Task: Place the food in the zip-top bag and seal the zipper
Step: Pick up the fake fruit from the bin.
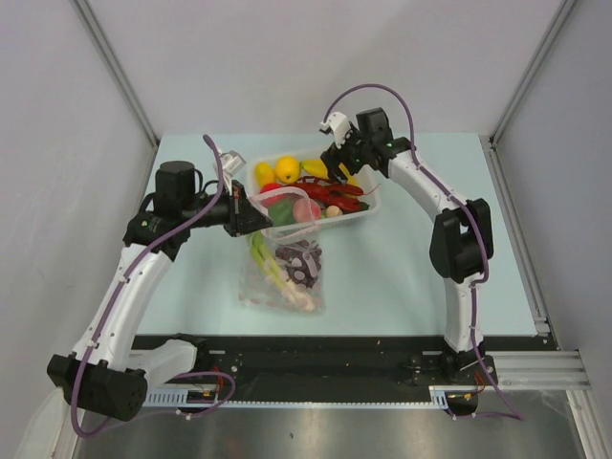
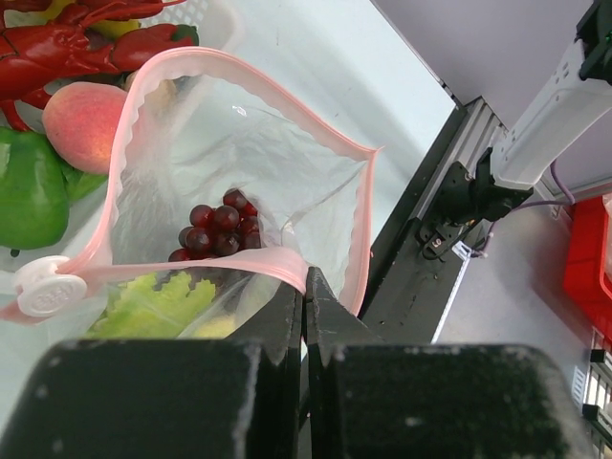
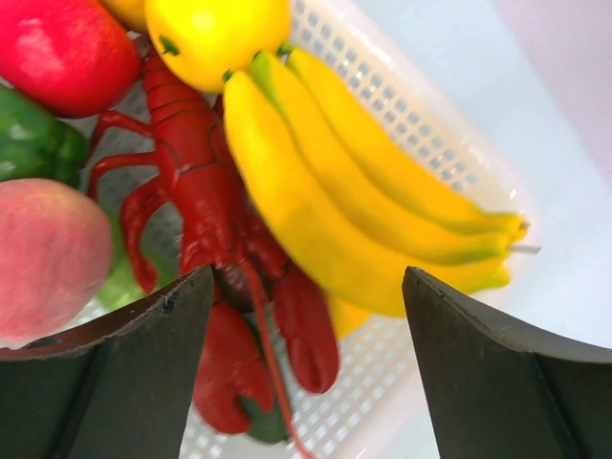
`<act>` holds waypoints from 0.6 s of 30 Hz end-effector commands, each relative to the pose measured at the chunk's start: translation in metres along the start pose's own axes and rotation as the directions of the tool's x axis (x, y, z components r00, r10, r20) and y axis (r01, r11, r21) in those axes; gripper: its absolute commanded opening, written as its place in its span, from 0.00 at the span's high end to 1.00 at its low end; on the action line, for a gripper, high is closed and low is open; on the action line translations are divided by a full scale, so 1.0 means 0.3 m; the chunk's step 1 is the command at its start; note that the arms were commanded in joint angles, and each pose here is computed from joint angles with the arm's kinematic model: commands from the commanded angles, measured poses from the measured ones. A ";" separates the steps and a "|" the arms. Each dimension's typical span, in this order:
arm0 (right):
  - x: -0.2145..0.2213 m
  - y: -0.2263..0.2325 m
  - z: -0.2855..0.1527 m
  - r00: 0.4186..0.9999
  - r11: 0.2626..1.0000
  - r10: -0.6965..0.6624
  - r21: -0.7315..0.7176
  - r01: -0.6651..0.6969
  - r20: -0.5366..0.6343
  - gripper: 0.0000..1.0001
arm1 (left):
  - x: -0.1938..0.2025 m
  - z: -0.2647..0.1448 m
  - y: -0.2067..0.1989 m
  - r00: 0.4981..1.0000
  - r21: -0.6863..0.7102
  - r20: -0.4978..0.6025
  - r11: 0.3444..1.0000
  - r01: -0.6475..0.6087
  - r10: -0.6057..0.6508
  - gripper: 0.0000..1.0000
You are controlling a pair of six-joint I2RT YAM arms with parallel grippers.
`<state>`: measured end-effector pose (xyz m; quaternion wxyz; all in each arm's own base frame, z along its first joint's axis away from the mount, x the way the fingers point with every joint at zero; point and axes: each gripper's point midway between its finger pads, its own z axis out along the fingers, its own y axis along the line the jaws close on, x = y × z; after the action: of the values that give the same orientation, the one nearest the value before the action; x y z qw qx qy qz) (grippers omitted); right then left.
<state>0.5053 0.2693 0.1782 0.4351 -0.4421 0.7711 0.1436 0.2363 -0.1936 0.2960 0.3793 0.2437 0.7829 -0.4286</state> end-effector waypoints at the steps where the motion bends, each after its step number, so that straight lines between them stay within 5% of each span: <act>1: -0.069 -0.028 0.079 0.982 0.983 -0.182 0.030 0.181 0.052 0.12 | -0.025 -0.005 0.005 0.999 0.005 0.029 0.999 -0.046 0.046 1.00; 11: -0.024 -0.024 0.251 0.950 0.950 -0.311 0.019 0.311 -0.007 0.11 | -0.031 0.001 0.020 0.999 -0.004 0.030 0.999 -0.042 0.042 1.00; 14: -0.008 -0.041 0.273 0.951 0.951 -0.307 0.036 0.308 -0.019 0.21 | -0.031 -0.001 0.021 0.999 -0.006 0.032 0.999 -0.041 0.041 1.00; 18: -0.007 -0.041 0.268 0.953 0.952 -0.304 0.036 0.304 -0.019 0.47 | -0.038 0.005 0.026 0.998 -0.007 0.040 0.999 -0.039 0.039 1.00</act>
<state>0.5478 0.3129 0.1142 0.4310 -0.5498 0.7117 0.0740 0.2423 -0.1914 0.2937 0.3801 0.2378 0.7858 -0.4260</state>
